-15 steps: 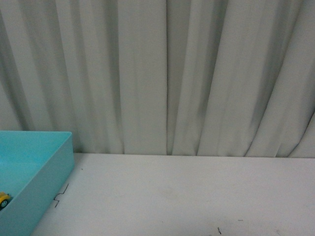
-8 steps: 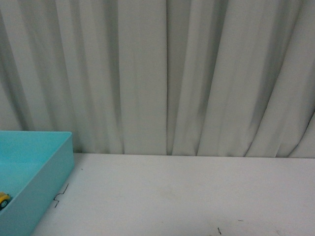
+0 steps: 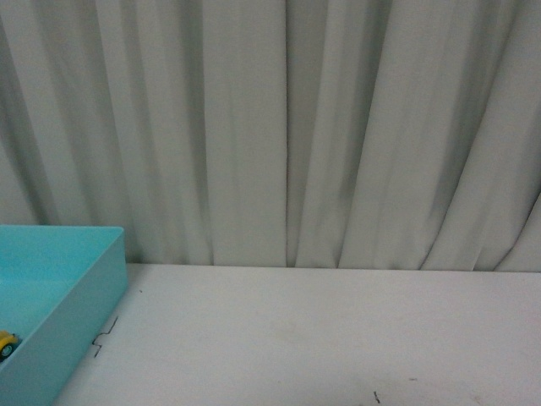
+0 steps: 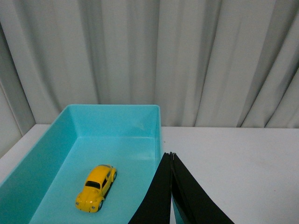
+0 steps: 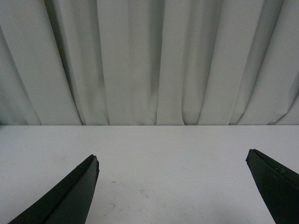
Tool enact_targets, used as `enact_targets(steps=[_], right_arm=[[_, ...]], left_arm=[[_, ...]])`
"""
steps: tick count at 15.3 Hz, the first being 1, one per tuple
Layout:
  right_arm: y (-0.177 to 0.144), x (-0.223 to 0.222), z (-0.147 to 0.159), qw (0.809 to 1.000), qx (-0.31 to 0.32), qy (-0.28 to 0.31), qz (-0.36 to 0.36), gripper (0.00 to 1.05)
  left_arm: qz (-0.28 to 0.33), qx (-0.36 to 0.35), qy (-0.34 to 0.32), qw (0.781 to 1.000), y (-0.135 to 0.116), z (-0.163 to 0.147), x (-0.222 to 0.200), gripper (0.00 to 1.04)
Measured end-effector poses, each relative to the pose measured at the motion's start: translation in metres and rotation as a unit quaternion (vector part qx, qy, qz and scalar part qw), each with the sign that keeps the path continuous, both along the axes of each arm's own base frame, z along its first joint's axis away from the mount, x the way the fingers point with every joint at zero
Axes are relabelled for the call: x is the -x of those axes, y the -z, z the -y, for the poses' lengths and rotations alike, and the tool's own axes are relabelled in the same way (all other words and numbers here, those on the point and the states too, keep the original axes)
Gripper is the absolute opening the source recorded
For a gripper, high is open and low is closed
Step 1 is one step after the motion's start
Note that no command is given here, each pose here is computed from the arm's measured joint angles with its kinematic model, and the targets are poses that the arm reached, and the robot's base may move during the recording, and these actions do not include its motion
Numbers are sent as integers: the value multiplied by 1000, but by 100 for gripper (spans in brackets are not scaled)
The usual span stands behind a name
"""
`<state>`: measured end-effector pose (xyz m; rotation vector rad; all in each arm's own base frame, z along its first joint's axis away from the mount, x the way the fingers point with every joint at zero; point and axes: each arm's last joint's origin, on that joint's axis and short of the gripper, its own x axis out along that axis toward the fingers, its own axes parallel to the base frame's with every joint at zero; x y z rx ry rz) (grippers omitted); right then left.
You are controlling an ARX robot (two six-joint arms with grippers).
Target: Wind up and store yellow beetle toy
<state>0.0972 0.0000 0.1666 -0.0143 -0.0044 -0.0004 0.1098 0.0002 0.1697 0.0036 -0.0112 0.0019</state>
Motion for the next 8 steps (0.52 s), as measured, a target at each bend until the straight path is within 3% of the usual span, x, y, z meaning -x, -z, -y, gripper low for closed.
enact_targets(steps=[3,5,8], right_arm=[[0,0,0,1000,0,0,0,98],[0,0,0,1000,0,0,0,98],[0,0,0,1000,0,0,0,98]], left_arm=[[-27,0,0,1000,6,0,7,2],[2,0,-1,1000,1,0,13,2],[-5,0,0,1000,3,0,12,2]])
